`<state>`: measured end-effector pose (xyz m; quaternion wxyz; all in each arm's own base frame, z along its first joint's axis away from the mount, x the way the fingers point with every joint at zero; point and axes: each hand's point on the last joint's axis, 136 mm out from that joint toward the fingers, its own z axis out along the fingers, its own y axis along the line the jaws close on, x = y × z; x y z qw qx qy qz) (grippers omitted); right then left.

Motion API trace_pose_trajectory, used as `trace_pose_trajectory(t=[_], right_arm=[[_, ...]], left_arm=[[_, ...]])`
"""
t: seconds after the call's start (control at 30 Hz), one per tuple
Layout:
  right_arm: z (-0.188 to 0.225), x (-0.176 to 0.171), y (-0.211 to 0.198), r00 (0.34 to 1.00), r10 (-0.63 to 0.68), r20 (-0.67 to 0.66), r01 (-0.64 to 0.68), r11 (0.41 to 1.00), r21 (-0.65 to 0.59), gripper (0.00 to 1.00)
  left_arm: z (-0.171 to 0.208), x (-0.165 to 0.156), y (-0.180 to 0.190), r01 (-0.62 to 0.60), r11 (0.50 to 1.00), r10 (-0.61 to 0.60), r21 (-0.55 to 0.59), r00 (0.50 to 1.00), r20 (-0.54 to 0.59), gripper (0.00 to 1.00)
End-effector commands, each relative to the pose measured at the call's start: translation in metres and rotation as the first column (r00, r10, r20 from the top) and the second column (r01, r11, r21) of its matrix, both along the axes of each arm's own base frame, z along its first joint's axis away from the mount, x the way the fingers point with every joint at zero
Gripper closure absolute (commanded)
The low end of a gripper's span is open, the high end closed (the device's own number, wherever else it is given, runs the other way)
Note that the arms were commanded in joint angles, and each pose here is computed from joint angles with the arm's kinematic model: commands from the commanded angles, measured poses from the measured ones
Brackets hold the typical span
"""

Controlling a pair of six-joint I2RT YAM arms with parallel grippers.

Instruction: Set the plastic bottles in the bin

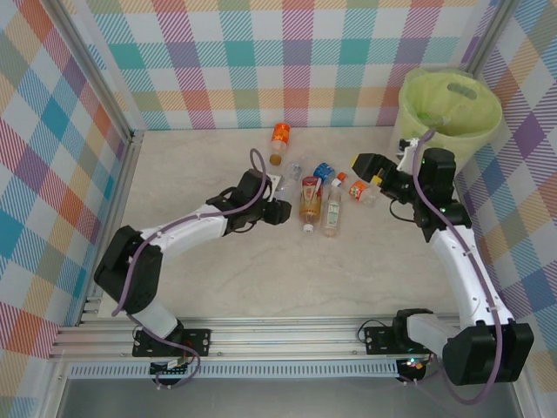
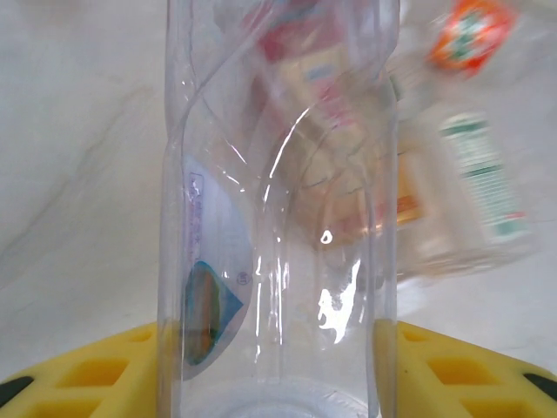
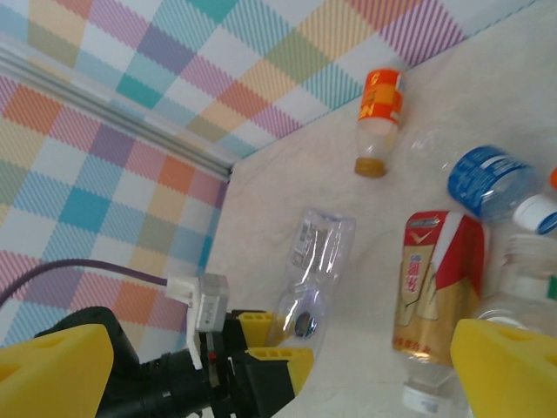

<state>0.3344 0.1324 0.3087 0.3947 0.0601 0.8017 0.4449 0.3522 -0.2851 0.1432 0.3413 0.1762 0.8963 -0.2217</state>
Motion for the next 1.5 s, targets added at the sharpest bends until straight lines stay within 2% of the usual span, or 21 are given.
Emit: trace_pose_trajectory(t=[0.0, 0.1, 0.23, 0.37, 0.5, 0.57, 0.7, 0.83, 0.9, 1.13, 1.33, 1.37, 1.4, 1.43, 1.47], right_arm=[[0.021, -0.008, 0.023, 0.996, 0.080, 0.033, -0.081, 0.996, 0.037, 0.00], [0.019, -0.008, 0.039, 0.993, 0.112, 0.038, -0.114, 0.992, 0.053, 0.00], [0.015, -0.003, 0.055, 0.987, 0.159, 0.027, -0.160, 0.985, 0.062, 0.00], [0.021, 0.003, 0.069, 0.973, 0.217, 0.081, -0.223, 0.972, 0.074, 0.00], [0.005, 0.026, 0.064, 0.991, 0.133, 0.018, -0.134, 0.990, 0.041, 0.00], [0.003, 0.032, 0.070, 0.989, 0.147, 0.018, -0.148, 0.988, 0.052, 0.00], [0.016, 0.035, 0.093, 0.964, 0.254, 0.080, -0.263, 0.954, 0.142, 0.00], [0.022, 0.033, 0.104, 0.944, 0.312, 0.107, -0.324, 0.939, 0.119, 0.00], [0.022, 0.031, 0.104, 0.940, 0.320, 0.116, -0.331, 0.939, 0.092, 0.05], [0.019, 0.019, 0.106, 0.919, 0.361, 0.156, -0.375, 0.924, 0.071, 0.34], [0.021, 0.016, 0.105, 0.912, 0.373, 0.169, -0.386, 0.921, 0.046, 0.49], [0.022, 0.016, 0.105, 0.913, 0.370, 0.173, -0.383, 0.923, 0.044, 0.51], [0.022, 0.016, 0.105, 0.913, 0.368, 0.177, -0.380, 0.924, 0.041, 0.53], [0.024, 0.016, 0.104, 0.913, 0.365, 0.183, -0.377, 0.925, 0.037, 0.55], [0.024, 0.016, 0.103, 0.914, 0.360, 0.187, -0.372, 0.928, 0.034, 0.58]], left_arm=[[0.047, -0.014, -0.029, 0.123, 0.964, -0.113, -0.236, 0.992, 0.058, 0.69], [0.076, -0.029, -0.049, 0.225, 0.901, -0.213, -0.372, 0.974, 0.073, 0.68], [0.110, -0.035, -0.064, 0.281, 0.806, -0.251, -0.521, 0.959, 0.129, 0.68], [0.124, -0.040, -0.072, 0.325, 0.760, -0.296, -0.563, 0.944, 0.144, 0.68], [0.137, -0.046, -0.077, 0.359, 0.720, -0.333, -0.594, 0.929, 0.159, 0.68], [0.139, -0.048, -0.077, 0.365, 0.714, -0.337, -0.597, 0.927, 0.164, 0.68], [0.140, -0.050, -0.080, 0.372, 0.707, -0.351, -0.601, 0.923, 0.158, 0.67], [0.140, -0.051, -0.083, 0.373, 0.703, -0.359, -0.606, 0.921, 0.151, 0.67], [0.140, -0.051, -0.084, 0.373, 0.701, -0.360, -0.607, 0.921, 0.150, 0.66], [0.140, -0.055, -0.082, 0.373, 0.700, -0.363, -0.609, 0.920, 0.146, 0.64], [0.139, -0.055, -0.079, 0.369, 0.701, -0.354, -0.610, 0.923, 0.152, 0.62], [0.138, -0.055, -0.079, 0.364, 0.704, -0.350, -0.609, 0.925, 0.148, 0.60], [0.138, -0.054, -0.079, 0.353, 0.708, -0.342, -0.611, 0.929, 0.141, 0.53], [0.136, -0.050, -0.077, 0.329, 0.720, -0.322, -0.611, 0.938, 0.126, 0.42], [0.134, -0.048, -0.076, 0.308, 0.731, -0.304, -0.609, 0.946, 0.113, 0.36]])
